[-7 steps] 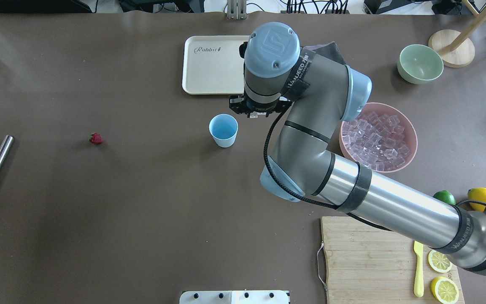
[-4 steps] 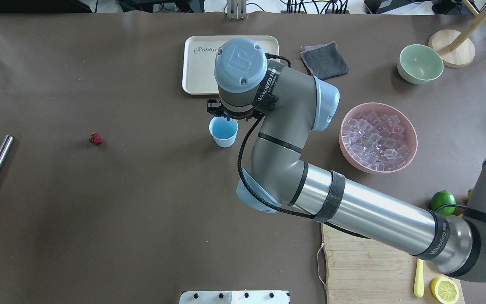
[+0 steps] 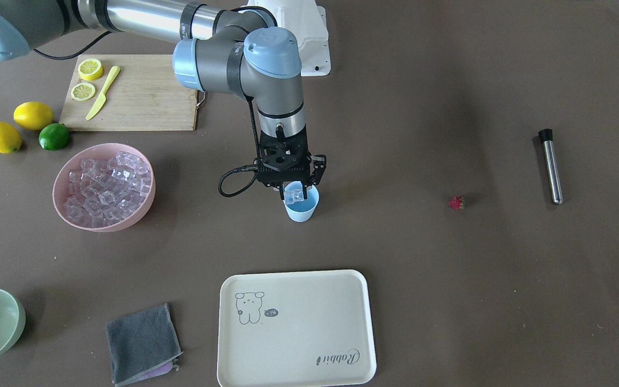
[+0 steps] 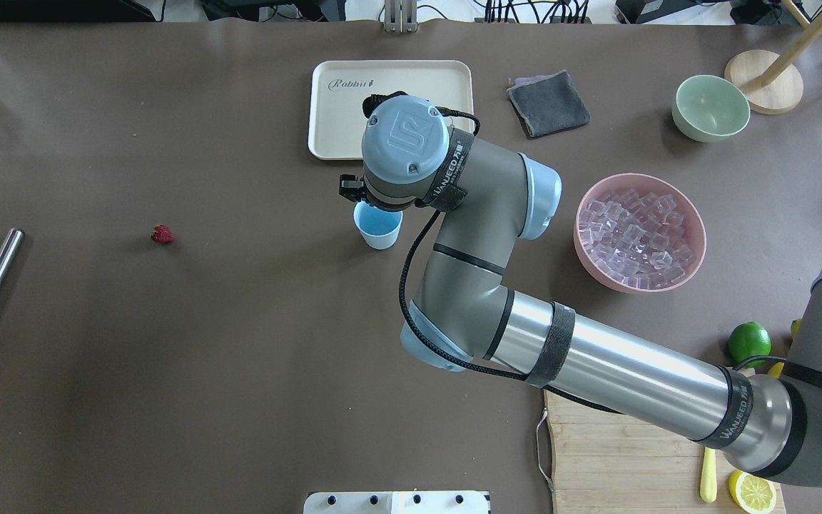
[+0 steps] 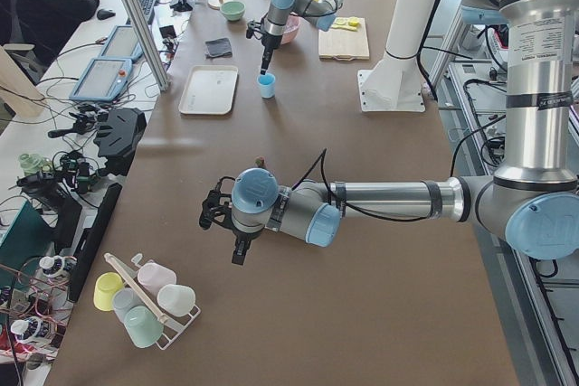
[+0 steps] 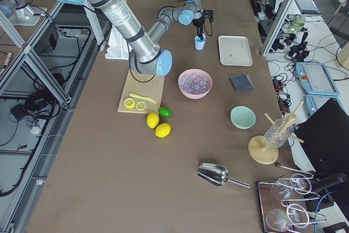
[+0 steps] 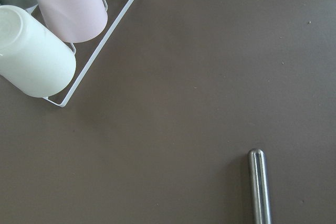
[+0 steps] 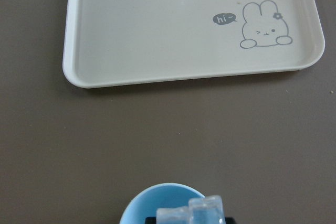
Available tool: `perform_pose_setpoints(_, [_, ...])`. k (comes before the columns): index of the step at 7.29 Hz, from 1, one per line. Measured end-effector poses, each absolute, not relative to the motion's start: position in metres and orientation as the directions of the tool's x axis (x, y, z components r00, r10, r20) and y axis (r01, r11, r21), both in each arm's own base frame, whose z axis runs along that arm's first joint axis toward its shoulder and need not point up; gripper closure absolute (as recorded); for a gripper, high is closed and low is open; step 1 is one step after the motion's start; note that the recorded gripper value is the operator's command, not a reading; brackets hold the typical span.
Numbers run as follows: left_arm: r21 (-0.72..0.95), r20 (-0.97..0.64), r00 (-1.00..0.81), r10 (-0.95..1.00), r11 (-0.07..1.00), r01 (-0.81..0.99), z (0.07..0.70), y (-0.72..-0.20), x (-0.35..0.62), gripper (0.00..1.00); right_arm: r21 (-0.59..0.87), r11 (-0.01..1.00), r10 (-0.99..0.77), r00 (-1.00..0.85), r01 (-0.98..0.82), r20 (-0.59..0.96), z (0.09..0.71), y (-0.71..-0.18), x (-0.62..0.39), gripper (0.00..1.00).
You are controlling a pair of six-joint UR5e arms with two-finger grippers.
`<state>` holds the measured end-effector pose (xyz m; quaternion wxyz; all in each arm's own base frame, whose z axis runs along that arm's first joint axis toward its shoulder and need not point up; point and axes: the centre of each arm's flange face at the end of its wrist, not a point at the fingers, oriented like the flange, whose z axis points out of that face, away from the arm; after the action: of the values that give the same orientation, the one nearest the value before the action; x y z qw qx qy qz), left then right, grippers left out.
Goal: Mash ice and strawberries in cup
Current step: 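Open the right gripper to drop the ice into the cup, then move the right gripper back over the pink ice bowl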
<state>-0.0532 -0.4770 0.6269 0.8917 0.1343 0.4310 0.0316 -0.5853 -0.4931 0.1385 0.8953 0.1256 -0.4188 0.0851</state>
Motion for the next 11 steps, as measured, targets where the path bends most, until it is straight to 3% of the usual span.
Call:
perform_pose_setpoints(2, [0.267,-0.760,0.626,0.173,0.962,0.059,0.627,-0.478,-0.053,0.01,0.129,0.954,0.072,0.623,-0.272,0.779,0.139,-0.487,-0.589,0.78])
perform_pose_setpoints(3, [0.267,-0.760,0.626,0.173,0.962,0.058,0.626,-0.478,-0.053,0.01,0.121,0.953,0.080,0.615,-0.278,0.785,0.137,-0.485,-0.589,0.73])
perform_pose_setpoints(4, [0.267,-0.760,0.626,0.174,0.962,0.058,0.626,-0.478,-0.052,0.01,0.119,0.953,0.081,0.614,-0.279,0.785,0.137,-0.485,-0.589,0.29])
perform_pose_setpoints(5, [0.268,-0.760,0.626,0.174,0.962,0.057,0.626,-0.478,-0.052,0.01,0.121,0.953,0.079,0.617,-0.277,0.783,0.139,-0.485,-0.590,0.07])
perform_pose_setpoints(6, [0.267,-0.760,0.626,0.174,0.962,0.057,0.627,-0.478,-0.052,0.01,0.121,0.953,0.081,0.619,-0.277,0.781,0.141,-0.485,-0.591,0.02])
perform_pose_setpoints(11, [0.266,-0.761,0.625,0.173,0.962,0.056,0.628,-0.476,-0.052,0.01,0.134,0.953,0.067,0.622,-0.272,0.781,0.149,-0.482,-0.582,0.04])
